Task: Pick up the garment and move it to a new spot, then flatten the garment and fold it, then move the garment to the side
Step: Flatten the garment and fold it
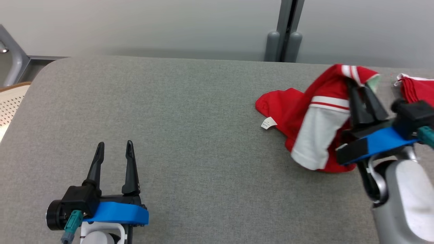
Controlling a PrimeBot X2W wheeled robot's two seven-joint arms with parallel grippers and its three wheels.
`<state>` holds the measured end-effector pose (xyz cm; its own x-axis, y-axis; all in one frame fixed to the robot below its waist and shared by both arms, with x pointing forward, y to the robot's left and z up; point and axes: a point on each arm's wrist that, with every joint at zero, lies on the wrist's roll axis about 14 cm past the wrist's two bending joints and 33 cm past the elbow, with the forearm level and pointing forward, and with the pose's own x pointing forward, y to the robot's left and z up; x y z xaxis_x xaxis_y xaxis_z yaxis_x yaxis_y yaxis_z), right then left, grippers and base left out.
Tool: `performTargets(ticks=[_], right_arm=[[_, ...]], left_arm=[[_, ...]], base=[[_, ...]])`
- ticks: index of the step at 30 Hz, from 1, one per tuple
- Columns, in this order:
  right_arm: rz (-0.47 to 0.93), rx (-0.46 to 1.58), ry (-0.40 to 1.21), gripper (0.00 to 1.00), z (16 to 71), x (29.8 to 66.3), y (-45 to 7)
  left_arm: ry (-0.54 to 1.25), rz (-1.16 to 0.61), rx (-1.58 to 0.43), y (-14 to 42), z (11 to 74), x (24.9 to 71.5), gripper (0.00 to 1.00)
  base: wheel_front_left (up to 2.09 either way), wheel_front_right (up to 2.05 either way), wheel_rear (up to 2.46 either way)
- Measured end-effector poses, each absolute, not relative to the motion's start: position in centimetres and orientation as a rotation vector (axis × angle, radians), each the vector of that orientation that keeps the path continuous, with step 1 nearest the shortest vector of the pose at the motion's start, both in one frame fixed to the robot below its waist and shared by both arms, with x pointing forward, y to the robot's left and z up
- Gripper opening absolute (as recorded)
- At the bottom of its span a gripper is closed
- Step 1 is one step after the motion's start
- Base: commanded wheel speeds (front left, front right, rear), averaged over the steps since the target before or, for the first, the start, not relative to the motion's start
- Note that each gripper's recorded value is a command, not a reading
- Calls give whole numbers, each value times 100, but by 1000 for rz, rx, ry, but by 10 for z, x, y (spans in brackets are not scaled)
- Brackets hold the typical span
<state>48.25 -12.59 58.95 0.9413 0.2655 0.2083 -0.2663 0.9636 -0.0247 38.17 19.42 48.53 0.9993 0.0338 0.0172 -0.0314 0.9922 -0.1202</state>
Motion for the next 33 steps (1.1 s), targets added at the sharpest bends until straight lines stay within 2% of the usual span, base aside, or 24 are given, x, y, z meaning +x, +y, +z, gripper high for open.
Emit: performTargets(ticks=[6, 11, 20, 21, 22, 33], right_arm=[[529, 26, -171, 0, 578, 482, -26], [729, 62, -120, 0, 559, 461, 48], [946, 161, 23, 0, 517, 415, 110], [954, 159, 39, 38, 511, 412, 111], [963, 155, 58, 100, 506, 408, 112], [885, 140, 99, 100, 484, 398, 83]], left_arm=[[-16, 60, -122, 202, 484, 378, 100], [-10, 92, -121, 211, 483, 374, 100], [-1, 120, -120, 221, 480, 371, 100], [-1, 120, -120, 221, 480, 371, 100], [-1, 119, -120, 220, 480, 371, 100], [-12, 69, -121, 205, 483, 378, 100]], base=[[0, 0, 0], [0, 0, 0], [0, 0, 0], [0, 0, 0], [0, 0, 0], [0, 0, 0]])
